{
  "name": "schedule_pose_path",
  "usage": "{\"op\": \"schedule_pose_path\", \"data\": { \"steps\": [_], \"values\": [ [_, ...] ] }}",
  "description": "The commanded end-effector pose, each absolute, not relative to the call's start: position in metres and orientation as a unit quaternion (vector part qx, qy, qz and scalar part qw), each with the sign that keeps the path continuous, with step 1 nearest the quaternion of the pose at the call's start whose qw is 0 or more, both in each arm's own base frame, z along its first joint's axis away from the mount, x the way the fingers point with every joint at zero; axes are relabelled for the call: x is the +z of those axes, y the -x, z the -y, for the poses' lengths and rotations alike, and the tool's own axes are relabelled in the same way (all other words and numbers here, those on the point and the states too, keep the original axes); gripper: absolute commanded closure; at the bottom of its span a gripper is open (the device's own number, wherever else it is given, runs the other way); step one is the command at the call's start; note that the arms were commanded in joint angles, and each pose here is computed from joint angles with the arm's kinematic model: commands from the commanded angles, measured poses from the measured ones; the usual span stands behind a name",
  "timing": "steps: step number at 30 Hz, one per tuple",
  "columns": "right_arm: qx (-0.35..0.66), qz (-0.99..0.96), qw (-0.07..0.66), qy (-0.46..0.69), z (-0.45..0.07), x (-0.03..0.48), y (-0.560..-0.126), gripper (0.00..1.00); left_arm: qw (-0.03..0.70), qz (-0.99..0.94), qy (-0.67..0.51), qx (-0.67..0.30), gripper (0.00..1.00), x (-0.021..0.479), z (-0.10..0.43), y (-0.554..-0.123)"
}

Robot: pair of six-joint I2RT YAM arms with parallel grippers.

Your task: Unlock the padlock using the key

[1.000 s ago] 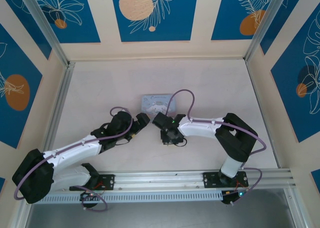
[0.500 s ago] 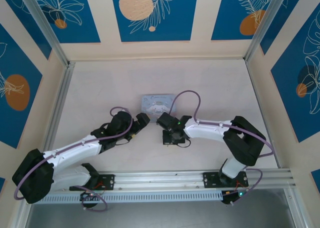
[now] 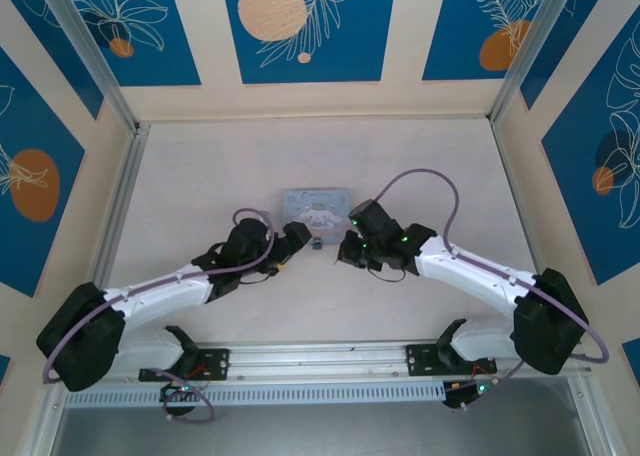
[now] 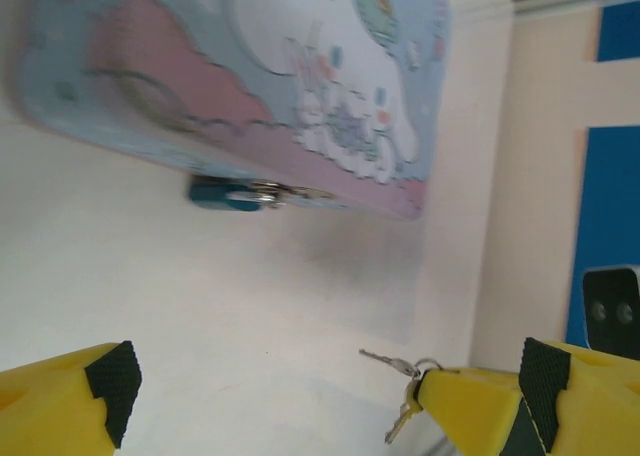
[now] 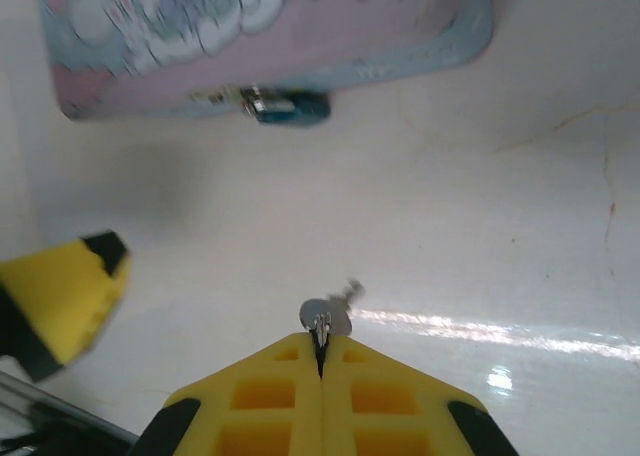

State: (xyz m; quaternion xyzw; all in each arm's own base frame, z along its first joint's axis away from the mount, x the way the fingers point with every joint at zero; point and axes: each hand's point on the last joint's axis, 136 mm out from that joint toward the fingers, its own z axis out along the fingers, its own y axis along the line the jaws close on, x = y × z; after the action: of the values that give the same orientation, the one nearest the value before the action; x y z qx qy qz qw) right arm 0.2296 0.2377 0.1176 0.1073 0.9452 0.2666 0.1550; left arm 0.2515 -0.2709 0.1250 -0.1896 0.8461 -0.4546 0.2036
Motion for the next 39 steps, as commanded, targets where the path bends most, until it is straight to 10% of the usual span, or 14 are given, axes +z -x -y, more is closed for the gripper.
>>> {"op": "schedule_pose_path", "data": {
  "steps": [1,15,39],
  "values": [
    [0.325,-0.917,0.157,-0.167,-0.239,0.144,-0.245,1.00,0.207,-0.804,0.142,-0.538,0.05,0.165,0.302,-0.256],
    [0.407,-0.869,0.141,-0.246,-0.240,0.160,-0.276,1.00,0.197,-0.762,0.127,-0.604,0.45,0.177,0.339,-0.262],
    [0.412,-0.866,0.127,-0.253,-0.239,0.146,-0.274,1.00,0.204,-0.760,0.141,-0.601,0.71,0.172,0.354,-0.274]
  ]
}}
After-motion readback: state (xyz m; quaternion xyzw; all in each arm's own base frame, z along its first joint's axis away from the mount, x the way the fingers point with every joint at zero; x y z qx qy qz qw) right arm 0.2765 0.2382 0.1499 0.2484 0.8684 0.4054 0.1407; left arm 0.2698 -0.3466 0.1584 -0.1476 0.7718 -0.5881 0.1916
